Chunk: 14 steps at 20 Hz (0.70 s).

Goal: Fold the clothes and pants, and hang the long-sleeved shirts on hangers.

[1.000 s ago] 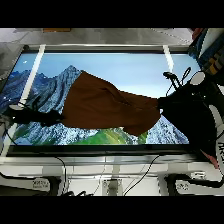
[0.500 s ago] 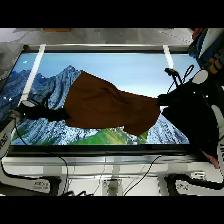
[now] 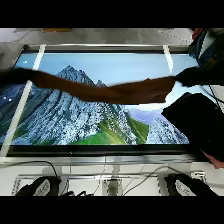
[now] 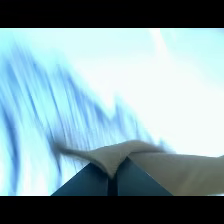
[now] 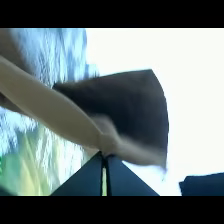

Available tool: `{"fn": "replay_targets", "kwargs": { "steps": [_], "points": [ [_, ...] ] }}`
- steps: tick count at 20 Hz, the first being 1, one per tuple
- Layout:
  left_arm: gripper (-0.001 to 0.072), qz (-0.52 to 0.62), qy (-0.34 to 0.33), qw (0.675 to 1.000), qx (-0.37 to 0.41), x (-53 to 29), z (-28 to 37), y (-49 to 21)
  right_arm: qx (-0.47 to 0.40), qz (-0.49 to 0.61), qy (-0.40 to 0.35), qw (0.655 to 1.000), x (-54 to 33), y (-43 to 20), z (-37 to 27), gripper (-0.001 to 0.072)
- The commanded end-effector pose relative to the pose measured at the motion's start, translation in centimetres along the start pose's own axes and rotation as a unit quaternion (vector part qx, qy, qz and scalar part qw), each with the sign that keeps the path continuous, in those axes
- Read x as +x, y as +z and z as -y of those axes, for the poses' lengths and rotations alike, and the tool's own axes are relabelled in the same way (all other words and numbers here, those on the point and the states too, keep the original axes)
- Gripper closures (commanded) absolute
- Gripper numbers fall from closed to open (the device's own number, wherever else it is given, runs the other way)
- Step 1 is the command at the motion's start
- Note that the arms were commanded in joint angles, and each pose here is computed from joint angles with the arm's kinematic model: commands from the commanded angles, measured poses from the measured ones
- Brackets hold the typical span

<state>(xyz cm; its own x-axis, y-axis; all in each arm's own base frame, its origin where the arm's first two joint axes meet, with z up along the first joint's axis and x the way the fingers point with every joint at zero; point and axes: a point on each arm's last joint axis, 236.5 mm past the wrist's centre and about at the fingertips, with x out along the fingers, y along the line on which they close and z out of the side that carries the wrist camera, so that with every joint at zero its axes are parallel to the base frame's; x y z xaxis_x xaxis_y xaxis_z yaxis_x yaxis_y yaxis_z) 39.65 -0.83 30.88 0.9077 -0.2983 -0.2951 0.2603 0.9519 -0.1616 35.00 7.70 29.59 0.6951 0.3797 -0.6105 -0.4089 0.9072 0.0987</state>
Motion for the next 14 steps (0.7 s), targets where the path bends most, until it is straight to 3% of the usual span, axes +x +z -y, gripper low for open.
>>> {"fn": "replay_targets", "kwargs": {
  "steps": [1, 5, 7, 10, 14],
  "points": [
    [0.0682, 0.251, 0.082, 0.960, 0.090, -14.2, 4.9, 12.0, -0.043, 0.150, -0.034, 0.987, -11.1, 4.3, -4.3, 0.0704],
    [0.0681, 0.400, 0.179, 0.881, 0.178, -26.8, 8.6, 15.8, -0.073, 0.299, -0.060, 0.950, -21.7, 5.9, -8.7, 0.0704],
    [0.0682, 0.408, 0.207, 0.865, 0.208, -29.0, 9.2, 15.7, -0.071, 0.332, -0.066, 0.938, -24.1, 5.8, -9.6, 0.0705],
    [0.0682, 0.339, 0.197, 0.896, 0.206, -25.3, 7.8, 13.6, -0.030, 0.298, -0.067, 0.952, -22.2, 5.3, -8.1, 0.0705],
    [0.0682, 0.085, 0.118, 0.984, 0.107, -11.9, 2.6, 3.1, 0.035, 0.129, -0.051, 0.990, -11.9, 2.7, -3.6, 0.0705]
  ]
}}
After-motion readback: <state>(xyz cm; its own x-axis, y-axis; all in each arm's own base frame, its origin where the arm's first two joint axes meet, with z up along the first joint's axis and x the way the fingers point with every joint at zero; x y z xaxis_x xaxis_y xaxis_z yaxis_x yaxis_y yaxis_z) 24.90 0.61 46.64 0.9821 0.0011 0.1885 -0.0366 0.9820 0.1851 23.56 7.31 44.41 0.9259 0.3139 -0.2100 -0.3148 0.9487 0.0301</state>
